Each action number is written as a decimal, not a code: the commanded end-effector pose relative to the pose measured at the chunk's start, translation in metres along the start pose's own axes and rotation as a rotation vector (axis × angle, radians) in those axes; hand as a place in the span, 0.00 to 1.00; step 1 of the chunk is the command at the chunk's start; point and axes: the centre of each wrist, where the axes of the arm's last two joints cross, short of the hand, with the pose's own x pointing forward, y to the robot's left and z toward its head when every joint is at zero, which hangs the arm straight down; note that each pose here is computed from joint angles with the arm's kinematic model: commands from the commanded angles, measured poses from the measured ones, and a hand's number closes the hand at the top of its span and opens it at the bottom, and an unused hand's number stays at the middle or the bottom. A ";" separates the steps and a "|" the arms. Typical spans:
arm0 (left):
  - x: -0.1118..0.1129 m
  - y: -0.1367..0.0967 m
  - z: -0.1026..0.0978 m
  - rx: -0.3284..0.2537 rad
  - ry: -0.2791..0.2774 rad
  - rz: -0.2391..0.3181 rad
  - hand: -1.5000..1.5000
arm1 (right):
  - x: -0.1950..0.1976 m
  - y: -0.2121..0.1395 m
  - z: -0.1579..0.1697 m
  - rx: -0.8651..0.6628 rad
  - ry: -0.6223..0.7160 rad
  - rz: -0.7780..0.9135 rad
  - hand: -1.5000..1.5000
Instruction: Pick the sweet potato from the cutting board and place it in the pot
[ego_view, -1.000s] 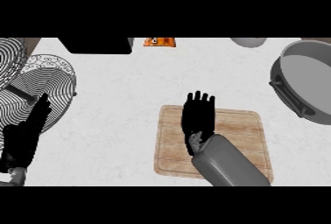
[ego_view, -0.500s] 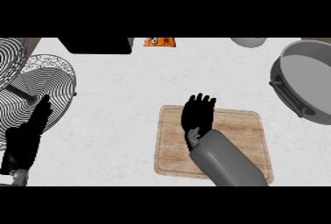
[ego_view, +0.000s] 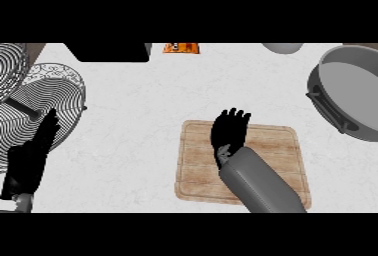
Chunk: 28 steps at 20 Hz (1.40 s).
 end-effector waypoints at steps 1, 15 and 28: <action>0.003 -0.002 0.010 -0.014 0.003 0.011 0.50 | -0.001 -0.007 -0.009 -0.001 0.123 0.005 0.00; -0.001 0.005 -0.004 0.002 -0.006 -0.014 0.50 | 0.005 0.024 -0.020 0.009 0.015 0.080 1.00; 0.007 -0.013 -0.003 -0.022 -0.026 -0.002 0.50 | -0.135 -0.055 -0.113 0.009 0.067 -0.641 1.00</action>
